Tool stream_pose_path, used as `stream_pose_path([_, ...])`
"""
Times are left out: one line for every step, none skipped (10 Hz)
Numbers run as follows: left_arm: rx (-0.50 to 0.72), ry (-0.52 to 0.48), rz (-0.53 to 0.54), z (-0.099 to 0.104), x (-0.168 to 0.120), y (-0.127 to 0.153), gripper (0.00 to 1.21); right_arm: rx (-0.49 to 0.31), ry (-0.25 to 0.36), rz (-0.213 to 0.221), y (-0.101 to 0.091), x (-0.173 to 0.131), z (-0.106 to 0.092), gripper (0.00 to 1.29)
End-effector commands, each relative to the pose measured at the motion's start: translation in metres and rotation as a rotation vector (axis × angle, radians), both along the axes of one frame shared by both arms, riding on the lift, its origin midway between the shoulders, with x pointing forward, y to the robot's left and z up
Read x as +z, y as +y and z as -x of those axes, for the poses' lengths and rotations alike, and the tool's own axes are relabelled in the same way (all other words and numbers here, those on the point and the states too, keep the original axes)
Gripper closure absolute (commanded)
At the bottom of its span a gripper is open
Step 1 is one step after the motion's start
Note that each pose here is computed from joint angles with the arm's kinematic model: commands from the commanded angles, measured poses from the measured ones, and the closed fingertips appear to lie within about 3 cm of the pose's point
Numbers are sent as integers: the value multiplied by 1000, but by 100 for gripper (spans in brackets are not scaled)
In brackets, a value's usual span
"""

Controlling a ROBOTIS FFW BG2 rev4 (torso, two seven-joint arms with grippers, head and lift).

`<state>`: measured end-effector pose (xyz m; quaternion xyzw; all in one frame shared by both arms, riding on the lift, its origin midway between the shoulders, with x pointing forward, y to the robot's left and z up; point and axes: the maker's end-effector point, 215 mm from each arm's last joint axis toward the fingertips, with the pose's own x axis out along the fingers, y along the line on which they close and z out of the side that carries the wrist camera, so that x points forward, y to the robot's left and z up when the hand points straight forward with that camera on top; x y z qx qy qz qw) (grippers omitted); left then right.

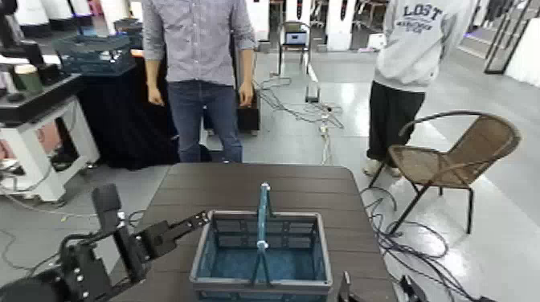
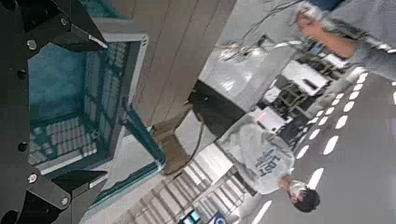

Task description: Grasp the handle of the crate.

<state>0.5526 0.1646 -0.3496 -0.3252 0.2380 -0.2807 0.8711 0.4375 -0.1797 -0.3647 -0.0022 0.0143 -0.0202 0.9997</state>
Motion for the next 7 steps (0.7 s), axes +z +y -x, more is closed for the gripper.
stream_pose_path([-101,66,66,-5,1,-25,31,3,-2,-4,2,1,-1,15])
stream_pose_path([-144,86,81,-7,3,-34,31,5,-2,-4,2,0,-1,15])
stream_pose_path([-184,100,91,-8,5,-45,31,8,-4,-6,4,1,-2,15])
stream_pose_path([-205,92,98,-14,13,-52,31,11,0,-7,5,0,-2,15])
stream_pose_path([-237,97,105,-18,17,-63,31,12,-3,-9,6,1,-3,15])
stream_pose_path([-277,115,103,-17,16,-75,31,18,-3,-13,9,1,-3,15])
stream_pose_path([-315,132,108,-15,16,-87,31,19,-3,-13,10,1,-4,15])
